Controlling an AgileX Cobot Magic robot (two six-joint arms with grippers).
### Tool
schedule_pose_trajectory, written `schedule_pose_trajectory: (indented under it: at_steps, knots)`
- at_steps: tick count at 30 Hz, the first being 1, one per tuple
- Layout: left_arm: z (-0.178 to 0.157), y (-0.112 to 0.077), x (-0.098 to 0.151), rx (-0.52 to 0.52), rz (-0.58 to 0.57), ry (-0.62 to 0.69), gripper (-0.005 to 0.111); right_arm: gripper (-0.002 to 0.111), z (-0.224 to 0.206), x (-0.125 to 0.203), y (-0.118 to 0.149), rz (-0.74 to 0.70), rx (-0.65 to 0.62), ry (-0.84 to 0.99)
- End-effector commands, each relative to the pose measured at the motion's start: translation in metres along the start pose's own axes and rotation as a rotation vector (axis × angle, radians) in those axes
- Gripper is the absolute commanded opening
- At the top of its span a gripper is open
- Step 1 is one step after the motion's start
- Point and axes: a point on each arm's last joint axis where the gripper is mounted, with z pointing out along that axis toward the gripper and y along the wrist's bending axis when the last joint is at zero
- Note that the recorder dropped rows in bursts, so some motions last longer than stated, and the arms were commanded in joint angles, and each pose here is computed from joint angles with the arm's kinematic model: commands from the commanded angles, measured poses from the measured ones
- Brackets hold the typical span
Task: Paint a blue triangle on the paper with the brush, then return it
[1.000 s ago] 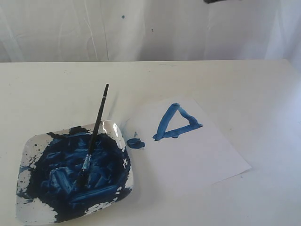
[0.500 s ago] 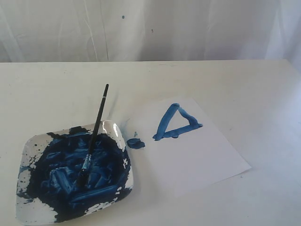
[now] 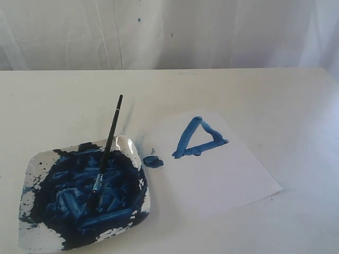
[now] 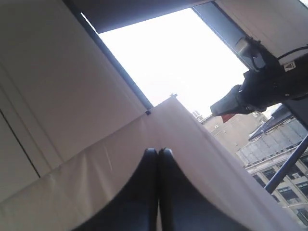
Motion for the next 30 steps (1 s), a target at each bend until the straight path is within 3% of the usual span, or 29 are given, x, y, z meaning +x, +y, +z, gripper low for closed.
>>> schedule_pose_trajectory:
  at_steps: [1, 7, 16, 23, 30]
  knots:
    - [-0.026, -0.001, -0.019, 0.023, -0.038, -0.102, 0.0, 0.0, 0.02, 0.004, -0.015, -0.001, 0.045, -0.044]
    - [-0.04, 0.02, 0.0, -0.004, -0.182, -0.142, 0.0, 0.0, 0.069, 0.04, -0.046, 0.039, 0.077, 0.061]
    - [-0.035, 0.044, 0.053, -0.177, -0.334, -0.074, 0.0, 0.0, 0.116, 0.085, -0.08, 0.042, 0.112, 0.177]
    - [-0.036, 0.063, 0.093, -0.396, -0.4, -0.02, 0.0, 0.0, 0.136, 0.107, -0.1, -0.056, 0.175, 0.219]
    - [-0.044, 0.074, 0.138, -0.598, -0.45, 0.062, 0.0, 0.0, 0.144, 0.102, -0.115, -0.086, 0.274, 0.079]
